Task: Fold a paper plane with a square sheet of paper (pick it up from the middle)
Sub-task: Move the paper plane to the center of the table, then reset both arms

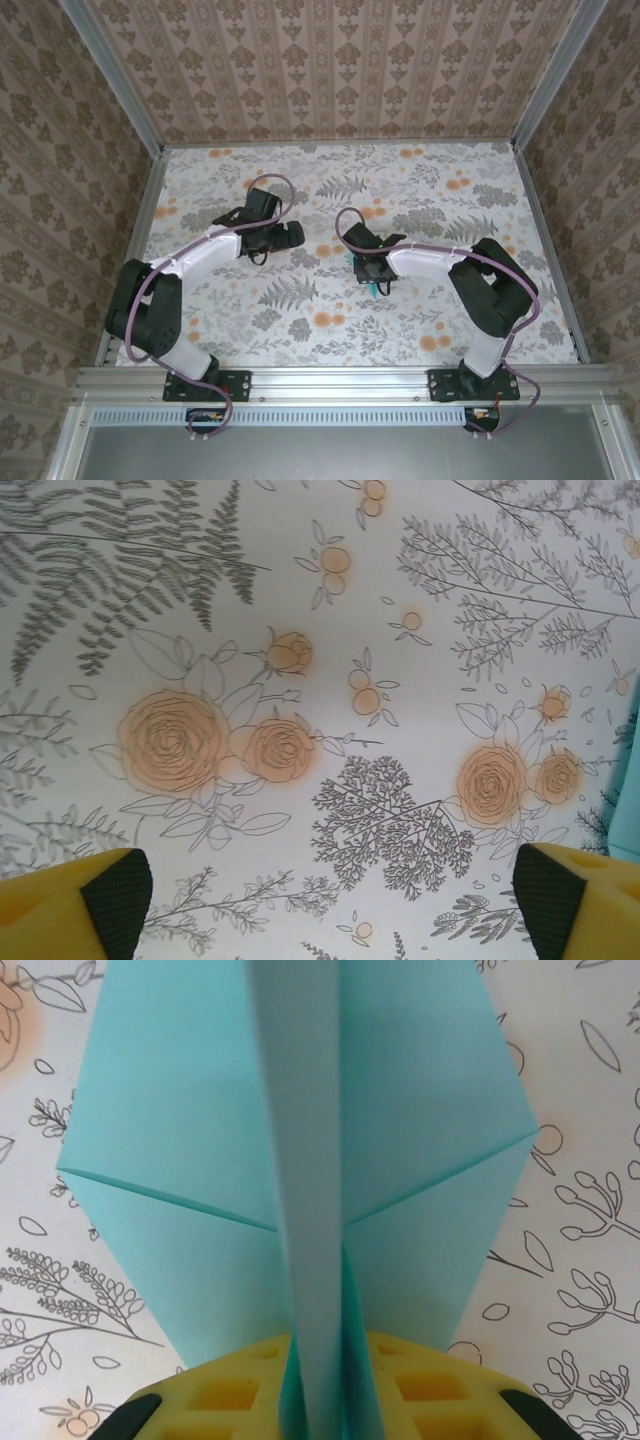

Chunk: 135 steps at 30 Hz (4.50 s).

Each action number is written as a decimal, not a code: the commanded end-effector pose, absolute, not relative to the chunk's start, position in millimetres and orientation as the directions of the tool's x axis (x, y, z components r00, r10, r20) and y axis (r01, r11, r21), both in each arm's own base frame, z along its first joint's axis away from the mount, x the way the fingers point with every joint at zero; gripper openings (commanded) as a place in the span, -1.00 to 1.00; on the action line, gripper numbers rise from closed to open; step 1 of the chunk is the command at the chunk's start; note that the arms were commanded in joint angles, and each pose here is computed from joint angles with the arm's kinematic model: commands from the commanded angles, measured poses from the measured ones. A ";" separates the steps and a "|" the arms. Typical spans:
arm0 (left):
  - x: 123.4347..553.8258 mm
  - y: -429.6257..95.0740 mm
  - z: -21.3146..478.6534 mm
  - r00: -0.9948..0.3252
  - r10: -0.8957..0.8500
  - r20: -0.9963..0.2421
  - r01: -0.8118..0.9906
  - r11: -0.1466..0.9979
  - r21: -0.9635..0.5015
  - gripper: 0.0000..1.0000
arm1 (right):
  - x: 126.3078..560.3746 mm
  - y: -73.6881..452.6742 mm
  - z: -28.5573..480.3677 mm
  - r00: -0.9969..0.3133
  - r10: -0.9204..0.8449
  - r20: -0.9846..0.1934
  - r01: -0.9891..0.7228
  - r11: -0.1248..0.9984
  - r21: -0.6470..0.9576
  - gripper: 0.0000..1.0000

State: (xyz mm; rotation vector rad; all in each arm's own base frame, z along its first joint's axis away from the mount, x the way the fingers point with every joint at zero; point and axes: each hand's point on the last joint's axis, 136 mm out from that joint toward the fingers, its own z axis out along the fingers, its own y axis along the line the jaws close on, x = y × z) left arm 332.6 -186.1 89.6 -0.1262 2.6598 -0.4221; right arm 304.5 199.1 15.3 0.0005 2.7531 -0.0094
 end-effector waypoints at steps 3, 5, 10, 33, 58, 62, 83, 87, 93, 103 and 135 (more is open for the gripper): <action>328.0 -168.6 91.7 -0.890 -0.156 -0.428 -0.041 0.963 -0.266 1.00 | 292.6 184.1 -9.5 -0.931 0.001 -0.365 0.039 0.995 -0.095 -0.60; 327.5 -168.2 92.0 -0.891 -0.156 -0.428 -0.041 0.963 -0.266 1.00 | 294.7 184.4 -3.0 -0.924 0.008 -0.382 0.046 0.995 -0.090 -0.62; 327.8 -169.2 92.8 -0.891 -0.158 -0.426 -0.039 0.960 -0.276 1.00 | 309.2 190.9 27.9 -0.891 0.022 -0.454 0.052 0.997 -0.052 -0.75; 322.5 -162.0 87.4 -0.897 -0.162 -0.411 -0.048 0.961 -0.274 1.00 | 432.6 226.0 38.0 -0.887 0.048 -0.458 -0.001 0.994 0.107 -0.84; 347.1 -150.0 104.8 -0.867 -0.179 -0.466 -0.059 0.964 -0.259 1.00 | 446.7 242.4 78.2 -0.871 0.141 -0.470 0.082 0.986 0.144 -0.27; 363.5 -136.2 126.5 -0.826 -0.177 -0.535 -0.069 0.974 -0.216 1.00 | 443.5 240.4 126.6 -0.831 0.172 -0.530 0.072 0.976 0.204 -0.01; 336.0 40.7 160.4 -0.468 -0.191 -0.863 -0.405 0.914 0.017 1.00 | 366.6 -9.6 181.2 -0.494 0.096 -0.864 0.408 0.903 -0.133 1.00; 337.9 44.7 140.2 -0.426 -0.111 -0.898 -0.373 0.926 0.063 1.00 | 364.5 -28.9 149.3 -0.484 0.083 -0.871 0.410 0.901 -0.142 1.00; 354.5 30.0 114.6 -0.427 0.002 -0.904 -0.225 0.968 0.108 1.00 | 369.4 -28.5 122.2 -0.443 0.052 -0.895 0.347 0.931 -0.118 1.00; 379.7 -3.9 122.7 -0.318 0.079 -0.945 0.022 0.997 0.076 1.00 | 385.9 -4.4 126.9 -0.348 0.000 -0.937 0.173 0.983 -0.065 1.00; 400.5 -8.6 93.5 -0.355 0.114 -0.928 0.063 0.993 0.098 1.00 | 397.5 -14.8 99.3 -0.322 0.036 -0.946 0.143 0.990 -0.011 1.00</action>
